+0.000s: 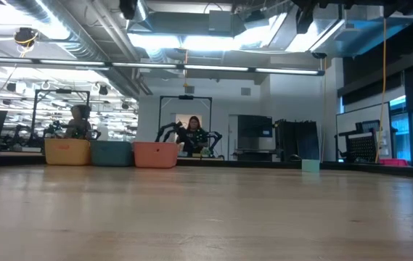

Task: Sort & place blocks by color
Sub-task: Put the violet block into the blue bin

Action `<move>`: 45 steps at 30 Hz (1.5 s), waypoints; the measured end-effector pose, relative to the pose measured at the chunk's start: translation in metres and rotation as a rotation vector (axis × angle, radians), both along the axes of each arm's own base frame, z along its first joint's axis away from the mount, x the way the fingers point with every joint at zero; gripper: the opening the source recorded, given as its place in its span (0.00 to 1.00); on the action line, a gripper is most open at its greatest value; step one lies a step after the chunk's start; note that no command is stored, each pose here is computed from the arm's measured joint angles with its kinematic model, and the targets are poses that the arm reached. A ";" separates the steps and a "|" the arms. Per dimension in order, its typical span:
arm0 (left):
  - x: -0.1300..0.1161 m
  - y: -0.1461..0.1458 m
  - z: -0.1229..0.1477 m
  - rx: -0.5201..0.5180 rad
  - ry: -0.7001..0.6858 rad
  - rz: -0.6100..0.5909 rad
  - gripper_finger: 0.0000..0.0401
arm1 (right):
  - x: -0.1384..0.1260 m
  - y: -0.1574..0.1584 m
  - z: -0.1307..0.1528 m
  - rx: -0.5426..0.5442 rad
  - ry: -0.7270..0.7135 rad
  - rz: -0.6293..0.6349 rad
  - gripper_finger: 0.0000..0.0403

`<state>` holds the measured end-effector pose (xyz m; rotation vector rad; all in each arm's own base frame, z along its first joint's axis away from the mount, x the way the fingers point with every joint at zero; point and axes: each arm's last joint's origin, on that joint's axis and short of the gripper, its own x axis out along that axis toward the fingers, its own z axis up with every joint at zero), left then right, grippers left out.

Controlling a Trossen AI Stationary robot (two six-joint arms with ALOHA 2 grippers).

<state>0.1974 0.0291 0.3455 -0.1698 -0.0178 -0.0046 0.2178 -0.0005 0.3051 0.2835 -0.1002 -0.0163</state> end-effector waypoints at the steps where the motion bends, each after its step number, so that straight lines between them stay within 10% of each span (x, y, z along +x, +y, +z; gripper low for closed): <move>1: 0.004 -0.001 0.000 0.003 -0.015 -0.009 0.23 | 0.000 0.000 0.000 -0.001 0.003 0.004 0.00; 17: 0.019 -0.001 -0.002 0.012 -0.050 0.012 0.23 | 0.000 0.000 -0.001 -0.002 0.014 0.011 0.00; 31: -0.007 0.103 0.039 0.082 0.304 0.566 0.23 | 0.000 0.000 -0.001 0.001 0.014 0.010 0.00; 38: -0.029 0.165 -0.021 -0.247 0.604 0.777 0.23 | 0.000 0.000 -0.001 0.003 0.014 0.010 0.00; 45: -0.038 0.165 -0.115 -0.512 0.809 0.826 0.23 | 0.000 0.000 -0.001 0.002 0.015 0.009 0.00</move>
